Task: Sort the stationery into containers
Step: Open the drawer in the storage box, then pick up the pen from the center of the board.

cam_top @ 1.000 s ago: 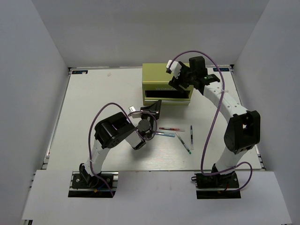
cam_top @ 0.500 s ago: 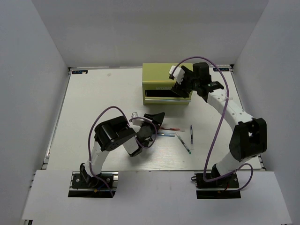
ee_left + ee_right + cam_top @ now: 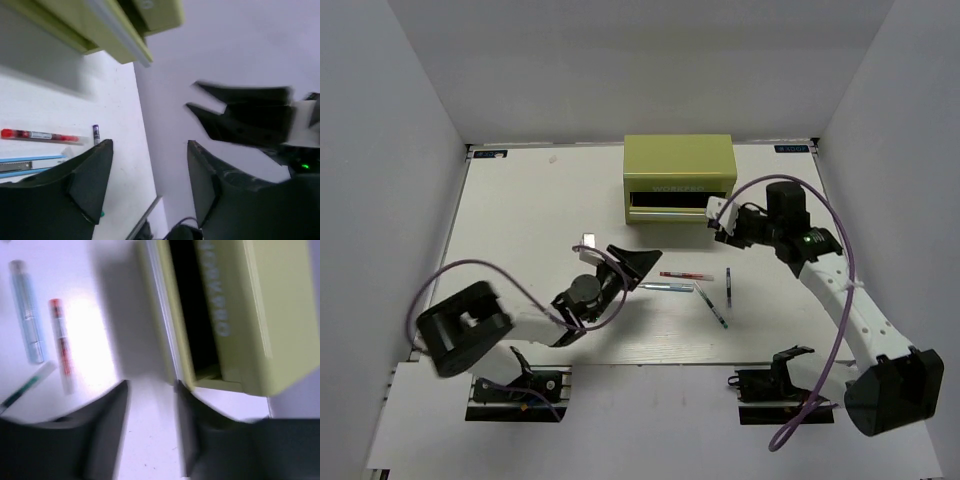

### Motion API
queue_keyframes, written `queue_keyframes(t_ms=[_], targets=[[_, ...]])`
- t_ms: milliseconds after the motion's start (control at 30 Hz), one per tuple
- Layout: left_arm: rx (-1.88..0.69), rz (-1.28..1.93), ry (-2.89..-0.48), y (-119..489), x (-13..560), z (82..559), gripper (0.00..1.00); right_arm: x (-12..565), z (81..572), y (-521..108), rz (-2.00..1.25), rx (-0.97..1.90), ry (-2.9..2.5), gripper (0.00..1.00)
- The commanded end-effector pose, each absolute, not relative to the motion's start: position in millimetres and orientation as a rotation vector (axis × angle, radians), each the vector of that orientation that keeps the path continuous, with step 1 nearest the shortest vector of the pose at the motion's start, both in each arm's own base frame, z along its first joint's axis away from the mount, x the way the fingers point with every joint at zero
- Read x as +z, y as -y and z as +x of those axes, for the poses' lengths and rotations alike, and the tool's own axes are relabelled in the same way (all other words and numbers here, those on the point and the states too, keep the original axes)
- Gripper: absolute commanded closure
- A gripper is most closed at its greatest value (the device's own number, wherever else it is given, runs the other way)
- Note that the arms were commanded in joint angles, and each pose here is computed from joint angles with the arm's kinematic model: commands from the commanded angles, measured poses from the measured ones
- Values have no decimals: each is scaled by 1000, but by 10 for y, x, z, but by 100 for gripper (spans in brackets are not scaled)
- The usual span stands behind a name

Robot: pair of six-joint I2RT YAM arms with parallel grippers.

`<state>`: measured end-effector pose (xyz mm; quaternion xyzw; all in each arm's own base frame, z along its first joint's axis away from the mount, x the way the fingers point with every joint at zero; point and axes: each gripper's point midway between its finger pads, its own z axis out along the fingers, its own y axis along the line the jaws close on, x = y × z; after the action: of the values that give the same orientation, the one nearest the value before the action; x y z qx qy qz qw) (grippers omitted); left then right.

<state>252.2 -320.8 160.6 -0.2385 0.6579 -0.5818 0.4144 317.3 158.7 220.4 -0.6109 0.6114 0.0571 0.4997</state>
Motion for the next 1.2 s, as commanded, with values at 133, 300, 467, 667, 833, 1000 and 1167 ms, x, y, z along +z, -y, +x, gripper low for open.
queue_keyframes(t_ms=[133,300,467,667,833,1000,1167], targets=[[-891,-337,-1995,2597,1558,2319,95,1683,2174,-1847,-1691,588,-1335,78],[-716,-372,-1993,2096,1683,2224,40,1430,2032,-2031,-1731,731,-1379,47],[-663,-387,-2041,1831,1645,2050,8,1142,2118,-2179,-1807,728,-1488,37],[-638,-453,-2079,1702,1575,1961,7,931,2260,-2431,-1853,653,-1533,37],[-634,-484,-2080,1647,1567,1935,7,723,2452,-2531,-1871,584,-1603,40],[-634,-484,-2080,1635,1548,1927,7,605,2597,-2598,-1869,517,-1643,44],[-630,-493,-2087,1625,1530,1918,7,516,2579,-2612,-1900,522,-1646,50]])
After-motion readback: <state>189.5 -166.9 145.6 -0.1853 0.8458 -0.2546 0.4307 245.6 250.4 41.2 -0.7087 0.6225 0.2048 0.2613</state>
